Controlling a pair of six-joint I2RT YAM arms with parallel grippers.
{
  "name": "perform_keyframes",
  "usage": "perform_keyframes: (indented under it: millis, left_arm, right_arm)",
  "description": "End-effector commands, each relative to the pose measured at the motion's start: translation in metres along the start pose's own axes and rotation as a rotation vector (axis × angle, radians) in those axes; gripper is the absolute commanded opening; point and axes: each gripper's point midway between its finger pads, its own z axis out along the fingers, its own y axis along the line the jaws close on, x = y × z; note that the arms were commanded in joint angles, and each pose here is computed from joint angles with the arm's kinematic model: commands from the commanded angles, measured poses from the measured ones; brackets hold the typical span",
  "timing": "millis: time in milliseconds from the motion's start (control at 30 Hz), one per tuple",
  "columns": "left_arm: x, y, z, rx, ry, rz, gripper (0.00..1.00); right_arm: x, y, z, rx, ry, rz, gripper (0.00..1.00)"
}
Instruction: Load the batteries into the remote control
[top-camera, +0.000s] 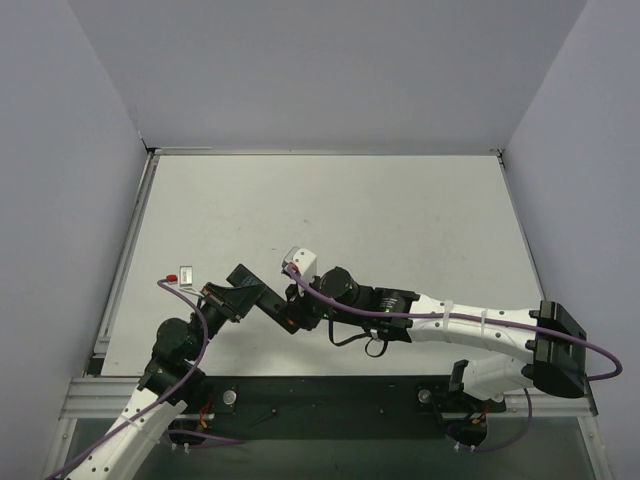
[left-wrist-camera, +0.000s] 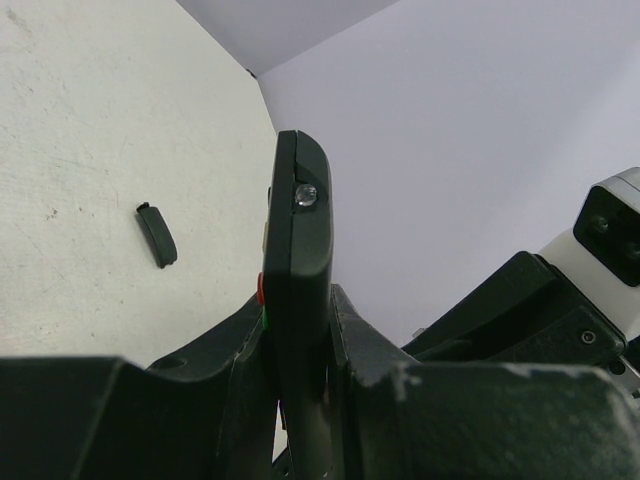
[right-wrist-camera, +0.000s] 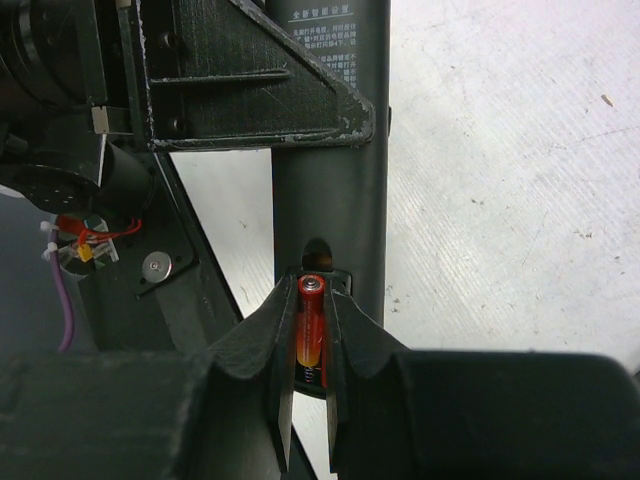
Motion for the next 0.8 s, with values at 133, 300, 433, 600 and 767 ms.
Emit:
perform_keyframes:
  millis: [133, 300, 433, 600, 767]
  left_arm:
    - [-0.007, -0.01, 0.001, 0.058, -0.041, -0.006, 0.0]
    - [-0.009, -0.013, 0.001, 0.073, -0.05, -0.012, 0.0]
    - [-0.01, -0.017, 0.001, 0.088, -0.054, -0.025, 0.0]
    - [-0.011, -0.018, 0.0, 0.091, -0.055, -0.028, 0.0]
    - [-0.006, -0.008, 0.001, 0.069, -0.046, -0.039, 0.0]
  right_arm:
    - [0.0, 0.004, 0.004, -0.007, -0.012, -0.024, 0.0]
    - [0.008, 0.005, 0.004, -0.007, 0.001, -0.041, 0.0]
    - [0.012, 0.007, 0.005, -0.015, -0.009, -0.065, 0.0]
    - [0.013, 0.01, 0.006, -0.019, 0.003, -0.078, 0.0]
    - [0.014, 0.01, 0.008, -0.016, 0.01, -0.084, 0.08]
